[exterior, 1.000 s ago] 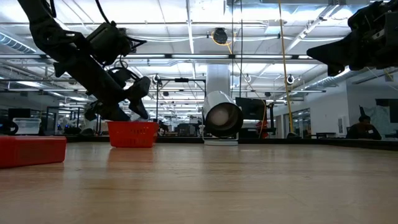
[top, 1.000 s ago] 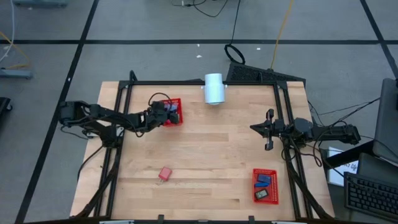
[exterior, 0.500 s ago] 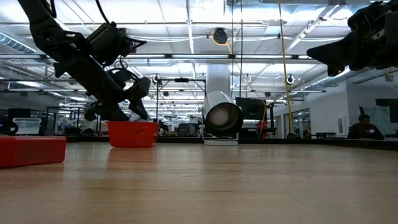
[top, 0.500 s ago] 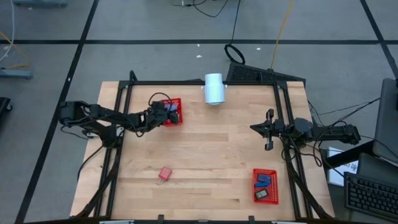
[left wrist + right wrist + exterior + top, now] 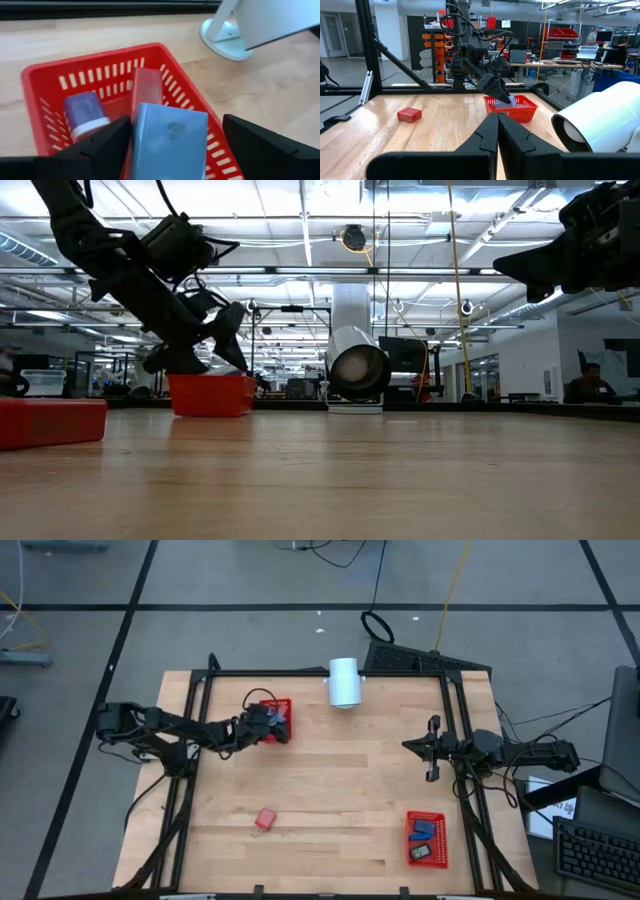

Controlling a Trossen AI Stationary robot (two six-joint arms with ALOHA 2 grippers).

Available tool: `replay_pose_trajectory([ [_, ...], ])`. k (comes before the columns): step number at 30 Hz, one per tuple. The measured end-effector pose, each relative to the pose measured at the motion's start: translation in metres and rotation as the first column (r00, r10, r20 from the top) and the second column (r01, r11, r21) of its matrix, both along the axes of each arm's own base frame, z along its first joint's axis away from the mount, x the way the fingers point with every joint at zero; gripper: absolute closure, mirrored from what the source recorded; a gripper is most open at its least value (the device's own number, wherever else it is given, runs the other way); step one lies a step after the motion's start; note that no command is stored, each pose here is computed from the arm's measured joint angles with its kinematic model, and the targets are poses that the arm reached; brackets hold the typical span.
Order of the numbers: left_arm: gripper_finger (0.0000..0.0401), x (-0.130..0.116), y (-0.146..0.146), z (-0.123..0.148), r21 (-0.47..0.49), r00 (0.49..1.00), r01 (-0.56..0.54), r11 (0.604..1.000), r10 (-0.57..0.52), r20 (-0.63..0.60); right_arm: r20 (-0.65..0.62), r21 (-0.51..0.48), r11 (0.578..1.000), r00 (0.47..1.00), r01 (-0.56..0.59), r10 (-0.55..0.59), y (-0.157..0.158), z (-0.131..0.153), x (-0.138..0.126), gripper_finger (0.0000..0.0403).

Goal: Pick & Place Office items
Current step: Put the blue charger adapter into the top red bin, then put the red charger adapter into the top red bin

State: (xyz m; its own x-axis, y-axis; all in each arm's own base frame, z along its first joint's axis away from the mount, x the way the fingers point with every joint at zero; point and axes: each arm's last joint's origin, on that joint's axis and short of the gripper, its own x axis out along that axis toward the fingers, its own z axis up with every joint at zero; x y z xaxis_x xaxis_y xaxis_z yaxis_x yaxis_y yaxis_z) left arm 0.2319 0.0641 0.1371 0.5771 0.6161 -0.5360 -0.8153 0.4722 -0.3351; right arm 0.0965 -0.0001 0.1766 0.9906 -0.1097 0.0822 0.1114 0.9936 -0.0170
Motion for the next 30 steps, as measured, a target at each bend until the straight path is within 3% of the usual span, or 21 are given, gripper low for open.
replay_pose_trajectory([
  [19, 0.008, 0.011, 0.0, 0.011, -0.035, 0.993, 0.104, 0.994, -0.102, 0.051, 0.0, 0.0, 1.0, 1.0, 0.0, 0.0, 0.0, 0.0, 0.0, 0.0403],
  [30, 0.008, 0.007, -0.002, 0.028, 0.032, 0.991, 0.111, 0.993, -0.113, 0.074, 0.0, 0.0, 1.0, 1.0, 0.0, 0.0, 0.0, 0.0, 0.0, 0.0403],
])
